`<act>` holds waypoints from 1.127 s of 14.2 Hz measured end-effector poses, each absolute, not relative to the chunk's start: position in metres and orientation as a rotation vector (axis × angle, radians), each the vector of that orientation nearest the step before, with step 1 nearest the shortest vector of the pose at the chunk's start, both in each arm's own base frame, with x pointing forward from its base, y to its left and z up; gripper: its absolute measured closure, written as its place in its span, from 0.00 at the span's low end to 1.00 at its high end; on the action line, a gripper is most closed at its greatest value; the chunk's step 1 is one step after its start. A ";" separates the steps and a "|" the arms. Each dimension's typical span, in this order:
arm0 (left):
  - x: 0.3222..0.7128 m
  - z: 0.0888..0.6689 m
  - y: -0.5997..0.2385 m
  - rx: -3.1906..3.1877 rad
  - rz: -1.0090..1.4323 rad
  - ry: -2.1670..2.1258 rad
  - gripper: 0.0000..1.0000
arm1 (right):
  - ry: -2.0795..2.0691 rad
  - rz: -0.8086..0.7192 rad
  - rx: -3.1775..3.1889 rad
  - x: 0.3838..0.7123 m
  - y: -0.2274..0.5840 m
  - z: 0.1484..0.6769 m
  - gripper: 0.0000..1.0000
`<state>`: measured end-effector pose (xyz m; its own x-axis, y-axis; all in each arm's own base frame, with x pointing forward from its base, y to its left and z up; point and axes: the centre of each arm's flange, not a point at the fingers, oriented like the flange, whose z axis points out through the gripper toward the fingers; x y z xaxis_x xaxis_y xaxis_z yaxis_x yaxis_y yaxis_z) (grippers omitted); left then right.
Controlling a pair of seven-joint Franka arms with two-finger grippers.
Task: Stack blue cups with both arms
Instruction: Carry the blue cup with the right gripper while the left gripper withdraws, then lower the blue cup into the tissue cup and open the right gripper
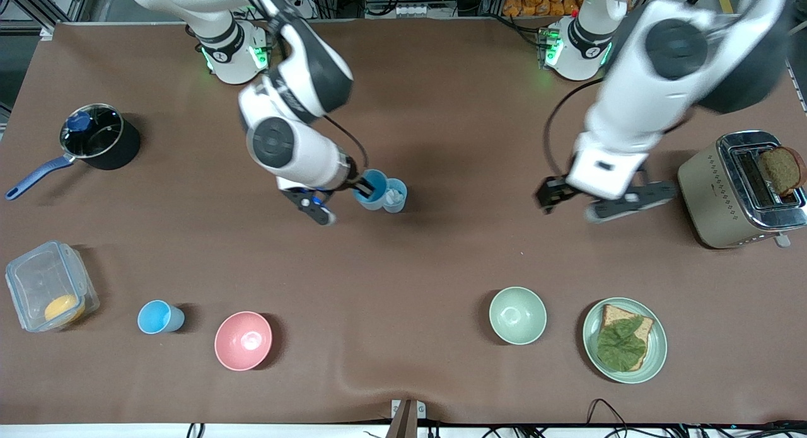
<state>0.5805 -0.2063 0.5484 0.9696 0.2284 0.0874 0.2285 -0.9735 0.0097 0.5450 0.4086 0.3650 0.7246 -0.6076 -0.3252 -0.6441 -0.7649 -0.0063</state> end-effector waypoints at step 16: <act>0.530 0.625 -0.083 -3.074 -0.062 -0.191 0.00 | 1.041 0.514 -2.865 0.531 0.442 0.312 0.96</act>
<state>0.5301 -0.0832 0.6253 0.9915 0.1226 0.0437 0.1251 -0.9904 -0.0587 0.5315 0.4423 0.3125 0.7180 -0.6155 -0.3250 -0.6321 -0.7721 0.0658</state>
